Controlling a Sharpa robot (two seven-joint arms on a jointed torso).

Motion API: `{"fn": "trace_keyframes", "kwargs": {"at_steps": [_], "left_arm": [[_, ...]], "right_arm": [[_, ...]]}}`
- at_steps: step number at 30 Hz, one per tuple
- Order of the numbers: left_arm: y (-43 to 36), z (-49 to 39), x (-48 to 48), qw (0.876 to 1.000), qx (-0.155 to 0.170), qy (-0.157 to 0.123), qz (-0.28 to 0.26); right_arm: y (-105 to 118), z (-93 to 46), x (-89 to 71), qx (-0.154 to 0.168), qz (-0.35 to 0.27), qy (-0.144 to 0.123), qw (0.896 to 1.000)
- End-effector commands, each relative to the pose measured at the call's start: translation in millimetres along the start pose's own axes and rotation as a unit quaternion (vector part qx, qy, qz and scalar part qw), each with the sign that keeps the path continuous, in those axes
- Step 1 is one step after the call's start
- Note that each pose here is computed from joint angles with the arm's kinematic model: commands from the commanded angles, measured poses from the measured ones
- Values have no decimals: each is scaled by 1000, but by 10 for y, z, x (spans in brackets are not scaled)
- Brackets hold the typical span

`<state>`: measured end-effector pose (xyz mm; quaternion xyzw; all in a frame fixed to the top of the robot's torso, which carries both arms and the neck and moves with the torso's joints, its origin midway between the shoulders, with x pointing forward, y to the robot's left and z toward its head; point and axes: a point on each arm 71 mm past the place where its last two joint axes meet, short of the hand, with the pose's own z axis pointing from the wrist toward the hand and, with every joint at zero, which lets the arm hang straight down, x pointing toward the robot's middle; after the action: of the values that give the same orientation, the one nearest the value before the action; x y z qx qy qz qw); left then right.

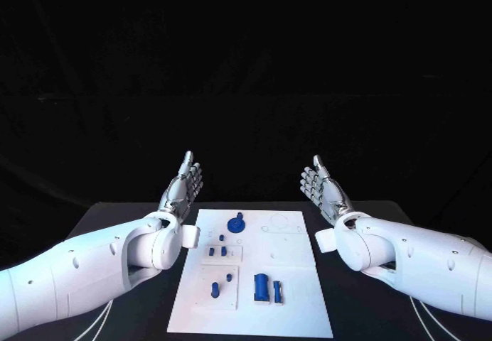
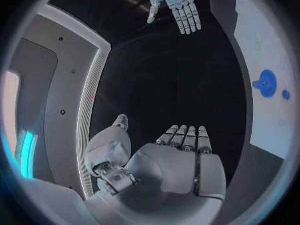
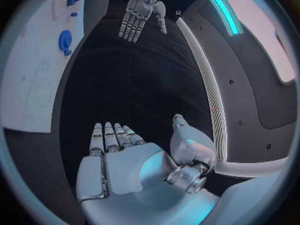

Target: Assemble the parts on the task board

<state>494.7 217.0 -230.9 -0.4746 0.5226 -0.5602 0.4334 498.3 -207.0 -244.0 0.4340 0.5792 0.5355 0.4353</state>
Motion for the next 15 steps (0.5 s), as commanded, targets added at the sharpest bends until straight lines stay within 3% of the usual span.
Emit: {"fn": "trace_keyframes", "kwargs": {"at_steps": [1,7,15], "left_arm": [[-25,-104,94,998,6,-61,28],[-39,-247,265,997,2,-76,33],[-44,-281,303,996,2,-79,34]], "right_arm": [[72,-120,37,-18,8,-80,997],[163,-280,183,-21,24,-107,994],[191,-328,222,-22,27,-114,993]]}}
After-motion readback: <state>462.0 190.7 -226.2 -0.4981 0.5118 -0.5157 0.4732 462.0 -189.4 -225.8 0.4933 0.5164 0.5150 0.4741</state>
